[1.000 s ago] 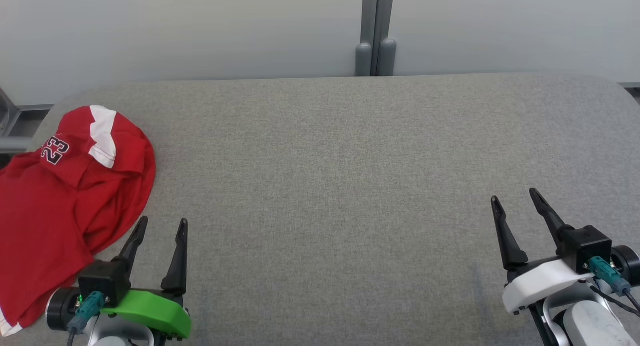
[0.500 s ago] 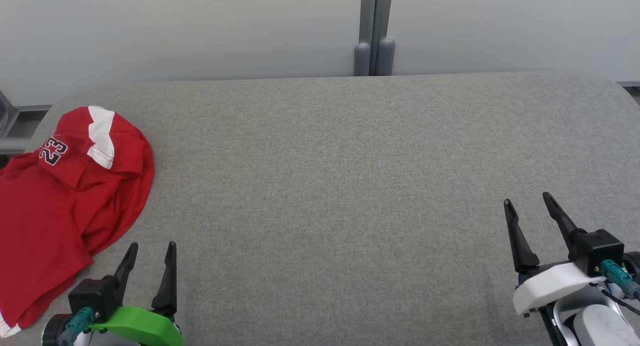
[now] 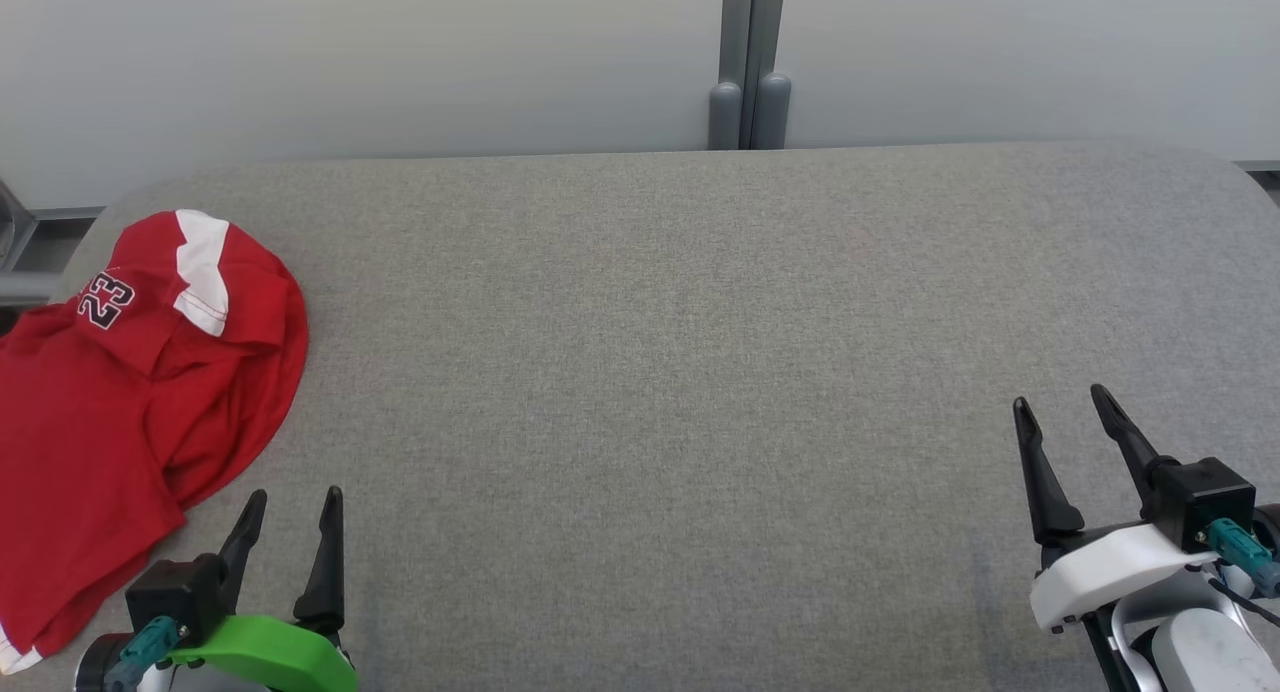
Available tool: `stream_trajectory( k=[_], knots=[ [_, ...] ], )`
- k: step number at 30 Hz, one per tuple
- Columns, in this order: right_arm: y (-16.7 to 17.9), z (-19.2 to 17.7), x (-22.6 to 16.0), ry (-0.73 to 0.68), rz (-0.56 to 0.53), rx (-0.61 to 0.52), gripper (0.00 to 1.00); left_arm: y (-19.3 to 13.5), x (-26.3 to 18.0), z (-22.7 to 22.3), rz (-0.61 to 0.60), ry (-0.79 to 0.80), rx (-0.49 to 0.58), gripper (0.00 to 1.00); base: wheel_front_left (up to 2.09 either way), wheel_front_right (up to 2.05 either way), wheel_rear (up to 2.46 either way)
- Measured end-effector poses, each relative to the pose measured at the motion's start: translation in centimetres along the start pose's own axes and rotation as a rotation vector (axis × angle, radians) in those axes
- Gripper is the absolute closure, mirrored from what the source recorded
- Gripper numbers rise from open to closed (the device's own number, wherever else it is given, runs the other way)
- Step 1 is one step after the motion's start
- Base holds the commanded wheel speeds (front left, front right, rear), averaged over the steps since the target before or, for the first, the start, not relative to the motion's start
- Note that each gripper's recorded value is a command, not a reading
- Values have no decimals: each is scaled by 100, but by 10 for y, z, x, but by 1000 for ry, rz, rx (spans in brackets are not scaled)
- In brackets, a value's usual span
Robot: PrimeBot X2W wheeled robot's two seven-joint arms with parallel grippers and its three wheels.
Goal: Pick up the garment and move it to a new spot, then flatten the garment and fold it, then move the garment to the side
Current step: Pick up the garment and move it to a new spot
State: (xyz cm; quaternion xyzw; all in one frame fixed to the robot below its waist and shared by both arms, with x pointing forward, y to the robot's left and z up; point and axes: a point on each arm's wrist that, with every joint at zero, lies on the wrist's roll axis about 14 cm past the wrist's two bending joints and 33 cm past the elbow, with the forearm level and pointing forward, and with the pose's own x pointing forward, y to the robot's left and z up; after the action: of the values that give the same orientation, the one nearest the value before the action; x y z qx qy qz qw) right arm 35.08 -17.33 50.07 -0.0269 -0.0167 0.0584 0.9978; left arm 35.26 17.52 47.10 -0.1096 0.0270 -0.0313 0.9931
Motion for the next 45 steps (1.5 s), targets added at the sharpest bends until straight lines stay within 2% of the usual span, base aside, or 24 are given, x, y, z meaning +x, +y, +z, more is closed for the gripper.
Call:
stream_trajectory(
  k=[12,19,26,32,37,45],
  knots=[
    [3,-3,1,7,9,9,0,2,-2,-2,10,6,-9,0,0,0,0],
    [20,-5,8,13,74,12,0,15,-10,2,61,-14,-23,0,0,0,0],
    [70,-5,18,16,255,16,0,61,-35,14,215,-59,-31,0,0,0,0],
    [115,6,31,-18,402,16,0,100,-76,11,372,-69,-38,0,0,0,0],
    [141,8,36,-21,468,28,0,115,-98,14,438,-89,-45,0,0,0,0],
    [164,10,43,-26,526,27,0,128,-129,15,504,-109,-49,0,0,0,0]
  ],
)
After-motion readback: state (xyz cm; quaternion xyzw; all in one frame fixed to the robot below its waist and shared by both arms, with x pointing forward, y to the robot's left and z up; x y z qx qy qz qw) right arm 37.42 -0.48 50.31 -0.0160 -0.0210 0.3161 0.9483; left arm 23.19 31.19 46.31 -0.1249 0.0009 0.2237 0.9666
